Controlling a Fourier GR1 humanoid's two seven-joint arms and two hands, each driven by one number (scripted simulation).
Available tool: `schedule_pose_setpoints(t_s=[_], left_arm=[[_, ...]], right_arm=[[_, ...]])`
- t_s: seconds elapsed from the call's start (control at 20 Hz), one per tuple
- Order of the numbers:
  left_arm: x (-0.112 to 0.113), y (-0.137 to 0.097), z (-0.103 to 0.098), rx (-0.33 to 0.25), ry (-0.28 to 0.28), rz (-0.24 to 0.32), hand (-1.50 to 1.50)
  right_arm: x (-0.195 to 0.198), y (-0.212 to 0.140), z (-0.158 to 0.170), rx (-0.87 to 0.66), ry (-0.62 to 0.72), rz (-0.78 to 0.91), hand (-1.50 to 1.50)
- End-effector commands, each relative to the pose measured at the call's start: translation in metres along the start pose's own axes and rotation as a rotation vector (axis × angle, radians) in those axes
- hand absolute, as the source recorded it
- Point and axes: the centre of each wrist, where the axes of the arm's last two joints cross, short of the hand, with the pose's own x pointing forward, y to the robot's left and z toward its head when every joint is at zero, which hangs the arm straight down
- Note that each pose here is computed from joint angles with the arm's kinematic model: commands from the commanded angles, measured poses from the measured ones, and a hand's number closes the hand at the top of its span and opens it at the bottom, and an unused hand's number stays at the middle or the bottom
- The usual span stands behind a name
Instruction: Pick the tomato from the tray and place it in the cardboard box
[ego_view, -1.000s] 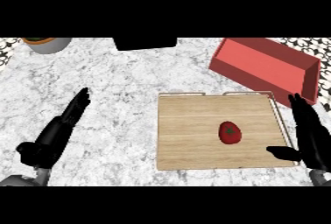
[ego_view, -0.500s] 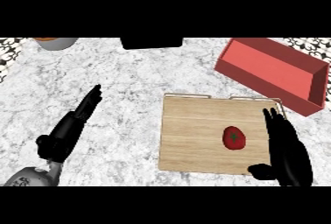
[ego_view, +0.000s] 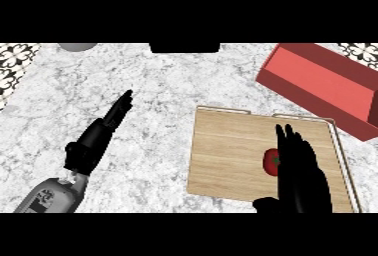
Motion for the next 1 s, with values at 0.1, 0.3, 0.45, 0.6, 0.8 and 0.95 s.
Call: schedule_pose_setpoints(t_s=[0.1,0.3,0.45,0.6,0.8,0.95], left_arm=[[-0.01,0.0,-0.01,-0.008,-0.022,-0.014,0.0],[0.008,-0.004,-0.012,-0.022,-0.017,-0.007,0.0],[-0.007,-0.004,-0.015,-0.018,-0.005,0.01,0.0],[0.012,-0.007,-0.003,-0.034,-0.014,0.007,0.0],[-0.002,-0.02,-0.012,-0.033,-0.017,-0.001,0.0],[0.003,-0.008,-0.014,-0.023,-0.019,0.005,0.0]], right_arm=[[0.023,0.001,-0.011,0.019,0.218,0.055,-1.5],[0.024,0.028,-0.003,0.062,0.265,0.074,-1.5],[0.021,0.036,-0.021,0.074,0.292,0.065,-1.5],[0.017,0.035,-0.03,0.058,0.294,0.078,-1.5],[0.004,0.027,-0.023,0.025,0.255,0.09,-1.5],[0.01,0.035,-0.031,0.038,0.259,0.096,-1.5]])
